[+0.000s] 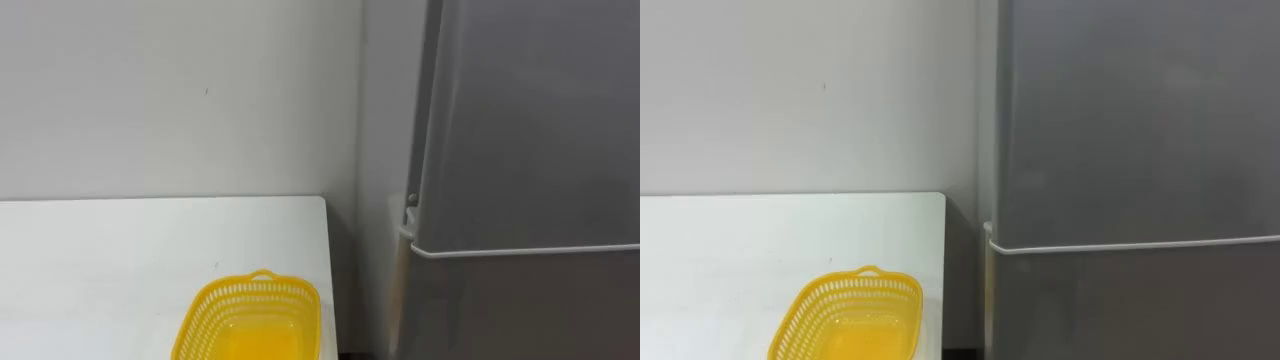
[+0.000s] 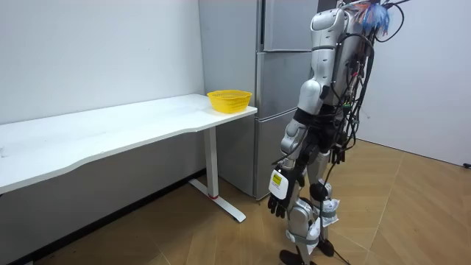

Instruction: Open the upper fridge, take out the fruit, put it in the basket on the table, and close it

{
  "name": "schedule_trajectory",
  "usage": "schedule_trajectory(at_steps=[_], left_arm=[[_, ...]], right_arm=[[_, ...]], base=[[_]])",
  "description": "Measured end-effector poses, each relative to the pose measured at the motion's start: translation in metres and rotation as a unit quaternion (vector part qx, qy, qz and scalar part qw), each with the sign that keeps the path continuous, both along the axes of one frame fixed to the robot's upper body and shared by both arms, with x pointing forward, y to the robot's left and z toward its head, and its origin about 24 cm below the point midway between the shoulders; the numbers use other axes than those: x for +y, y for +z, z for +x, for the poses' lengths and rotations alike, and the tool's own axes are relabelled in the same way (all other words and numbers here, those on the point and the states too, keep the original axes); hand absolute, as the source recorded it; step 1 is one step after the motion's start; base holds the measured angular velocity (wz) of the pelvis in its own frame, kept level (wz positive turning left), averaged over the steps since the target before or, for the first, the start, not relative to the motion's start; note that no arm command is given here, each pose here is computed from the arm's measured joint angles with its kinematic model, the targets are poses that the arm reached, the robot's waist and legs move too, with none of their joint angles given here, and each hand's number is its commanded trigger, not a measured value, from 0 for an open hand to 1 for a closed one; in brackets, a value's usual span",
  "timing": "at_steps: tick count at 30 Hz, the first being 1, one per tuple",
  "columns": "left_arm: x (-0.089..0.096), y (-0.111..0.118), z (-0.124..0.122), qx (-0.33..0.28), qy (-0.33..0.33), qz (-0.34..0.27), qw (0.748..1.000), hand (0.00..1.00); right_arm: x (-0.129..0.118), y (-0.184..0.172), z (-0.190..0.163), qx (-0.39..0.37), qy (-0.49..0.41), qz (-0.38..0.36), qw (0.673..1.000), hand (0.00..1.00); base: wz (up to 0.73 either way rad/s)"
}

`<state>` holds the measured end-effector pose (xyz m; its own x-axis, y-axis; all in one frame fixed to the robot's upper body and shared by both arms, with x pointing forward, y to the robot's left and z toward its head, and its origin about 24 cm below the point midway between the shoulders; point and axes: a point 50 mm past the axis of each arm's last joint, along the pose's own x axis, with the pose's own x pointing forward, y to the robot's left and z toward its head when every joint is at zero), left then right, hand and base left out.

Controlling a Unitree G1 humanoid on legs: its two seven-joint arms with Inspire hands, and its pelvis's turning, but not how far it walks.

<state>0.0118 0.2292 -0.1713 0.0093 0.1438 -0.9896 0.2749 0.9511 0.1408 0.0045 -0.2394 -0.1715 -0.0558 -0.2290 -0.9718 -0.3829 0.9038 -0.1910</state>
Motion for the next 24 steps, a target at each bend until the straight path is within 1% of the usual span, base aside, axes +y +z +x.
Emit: schedule_trajectory(at_steps=[3,13,24], left_arm=[[-0.0014,-0.0004,-0.0048,0.006,0.001,-0.001,1.000,0.00],[-0.0011,-0.0004,-0.0082,0.009,0.006,-0.001,1.000,0.00],[0.0010,0.0001,-0.0059,-0.003,0.013,0.024,1.000,0.00]], right_arm=[[0.0000,0.0000,0.0016,-0.002,0.001,0.000,1.000,0.00],[-0.0009,0.0002,0.0047,-0.008,-0.007,-0.002,1.000,0.00],[-0.0017,0.0004,0.0042,-0.011,-0.006,-0.010,1.000,0.00]], base=[[0.00],[0.00],[0.00]])
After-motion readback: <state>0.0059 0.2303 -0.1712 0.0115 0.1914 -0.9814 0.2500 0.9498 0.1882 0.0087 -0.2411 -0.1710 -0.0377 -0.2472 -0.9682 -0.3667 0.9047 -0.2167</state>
